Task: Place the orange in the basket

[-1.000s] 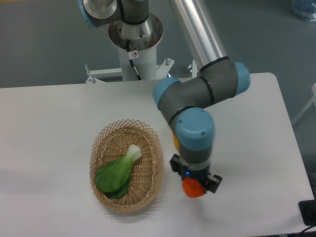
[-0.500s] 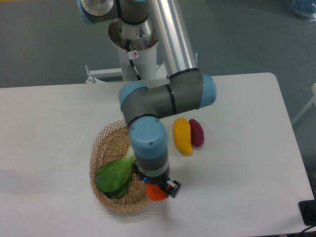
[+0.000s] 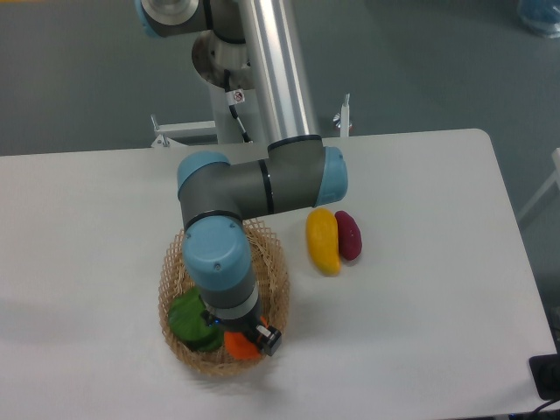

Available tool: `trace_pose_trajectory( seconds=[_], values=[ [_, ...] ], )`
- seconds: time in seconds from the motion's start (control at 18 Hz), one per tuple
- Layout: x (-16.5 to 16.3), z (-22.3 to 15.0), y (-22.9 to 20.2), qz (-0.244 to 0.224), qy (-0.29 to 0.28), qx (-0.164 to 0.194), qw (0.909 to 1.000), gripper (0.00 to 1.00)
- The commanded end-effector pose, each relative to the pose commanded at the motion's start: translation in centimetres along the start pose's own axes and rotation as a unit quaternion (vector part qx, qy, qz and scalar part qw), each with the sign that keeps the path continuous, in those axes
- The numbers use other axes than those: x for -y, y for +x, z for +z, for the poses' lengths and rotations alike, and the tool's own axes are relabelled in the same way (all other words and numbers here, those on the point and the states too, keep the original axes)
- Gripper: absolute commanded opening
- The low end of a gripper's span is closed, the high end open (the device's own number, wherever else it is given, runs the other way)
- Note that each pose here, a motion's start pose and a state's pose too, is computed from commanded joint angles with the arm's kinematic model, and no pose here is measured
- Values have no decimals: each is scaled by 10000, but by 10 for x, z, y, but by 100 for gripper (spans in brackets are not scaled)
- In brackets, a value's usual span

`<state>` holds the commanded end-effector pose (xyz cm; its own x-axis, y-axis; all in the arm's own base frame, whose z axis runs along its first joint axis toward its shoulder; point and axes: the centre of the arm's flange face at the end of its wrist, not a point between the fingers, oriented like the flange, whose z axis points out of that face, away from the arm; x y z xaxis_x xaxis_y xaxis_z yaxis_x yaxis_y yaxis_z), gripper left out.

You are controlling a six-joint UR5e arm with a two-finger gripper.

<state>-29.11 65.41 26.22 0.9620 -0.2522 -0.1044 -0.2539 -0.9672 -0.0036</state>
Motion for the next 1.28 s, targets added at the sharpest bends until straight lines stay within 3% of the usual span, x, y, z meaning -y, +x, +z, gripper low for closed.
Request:
trace_pose_trajectory(
  seconds=[0.17, 0.61, 0.72, 1.11, 1.28],
  values=[
    [1, 0, 1, 15, 12, 1, 10000, 92],
    [4, -7, -8, 32, 149, 152, 9998, 95],
    [-1, -11, -16, -81, 217, 240, 9994, 100],
    [-70, -43, -86, -1179, 533, 582, 9899, 100],
    [-127, -56, -115, -1496, 578, 756, 9842, 100]
  ],
)
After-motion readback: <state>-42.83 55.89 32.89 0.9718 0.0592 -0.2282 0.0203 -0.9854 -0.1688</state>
